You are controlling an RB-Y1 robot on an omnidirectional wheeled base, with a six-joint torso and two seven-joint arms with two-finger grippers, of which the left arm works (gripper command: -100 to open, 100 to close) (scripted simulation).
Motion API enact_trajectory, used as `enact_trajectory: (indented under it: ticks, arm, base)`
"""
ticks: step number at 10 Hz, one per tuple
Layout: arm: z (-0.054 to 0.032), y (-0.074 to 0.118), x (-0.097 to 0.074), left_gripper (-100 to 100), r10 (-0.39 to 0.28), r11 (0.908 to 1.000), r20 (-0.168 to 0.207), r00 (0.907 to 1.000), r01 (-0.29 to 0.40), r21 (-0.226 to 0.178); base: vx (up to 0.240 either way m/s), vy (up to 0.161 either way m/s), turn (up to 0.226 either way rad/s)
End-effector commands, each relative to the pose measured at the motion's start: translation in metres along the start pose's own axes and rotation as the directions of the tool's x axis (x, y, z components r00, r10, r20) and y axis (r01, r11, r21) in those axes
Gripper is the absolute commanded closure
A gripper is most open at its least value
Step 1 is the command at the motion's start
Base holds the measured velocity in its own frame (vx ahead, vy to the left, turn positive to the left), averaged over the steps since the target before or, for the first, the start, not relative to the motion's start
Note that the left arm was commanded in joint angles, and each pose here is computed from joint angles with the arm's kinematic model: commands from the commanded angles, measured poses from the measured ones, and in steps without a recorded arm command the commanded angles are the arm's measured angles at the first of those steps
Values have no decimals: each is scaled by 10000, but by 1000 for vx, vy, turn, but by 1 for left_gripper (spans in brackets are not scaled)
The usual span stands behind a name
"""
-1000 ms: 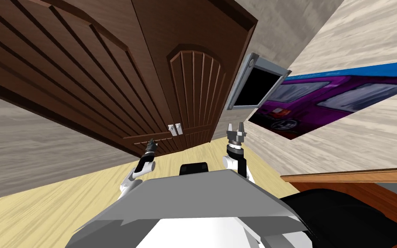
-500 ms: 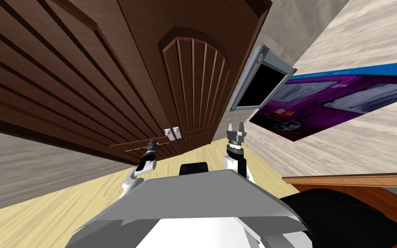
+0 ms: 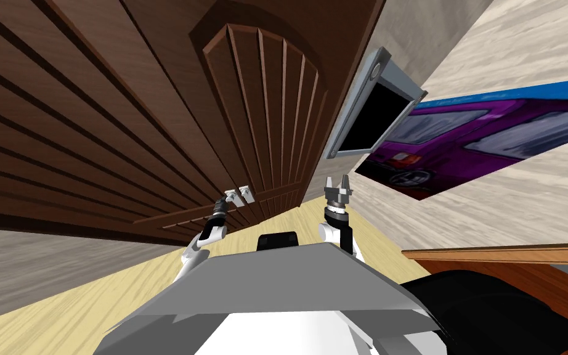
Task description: Pull the door open
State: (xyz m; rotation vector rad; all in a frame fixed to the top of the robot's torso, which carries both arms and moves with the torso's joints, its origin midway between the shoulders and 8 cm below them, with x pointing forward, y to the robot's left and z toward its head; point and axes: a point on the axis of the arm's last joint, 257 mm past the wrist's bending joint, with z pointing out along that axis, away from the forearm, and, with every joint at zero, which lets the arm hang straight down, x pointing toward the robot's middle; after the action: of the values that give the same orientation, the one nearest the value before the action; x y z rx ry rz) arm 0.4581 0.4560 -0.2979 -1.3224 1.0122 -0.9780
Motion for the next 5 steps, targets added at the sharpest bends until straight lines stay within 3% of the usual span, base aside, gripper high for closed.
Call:
enact_trajectory:
  ticks: [1, 4, 5]
  arm:
    - [-19, 40, -2, 100, 0, 10000, 9, 10000, 0, -90]
    - [-19, 40, -2, 100, 0, 10000, 9, 10000, 0, -90]
    - [-76, 86, -142, -100, 96, 9997, 183, 9998, -92, -215]
  base:
    - [-29, 20, -4]
    - [-13, 5, 2]
    - [-158, 37, 137]
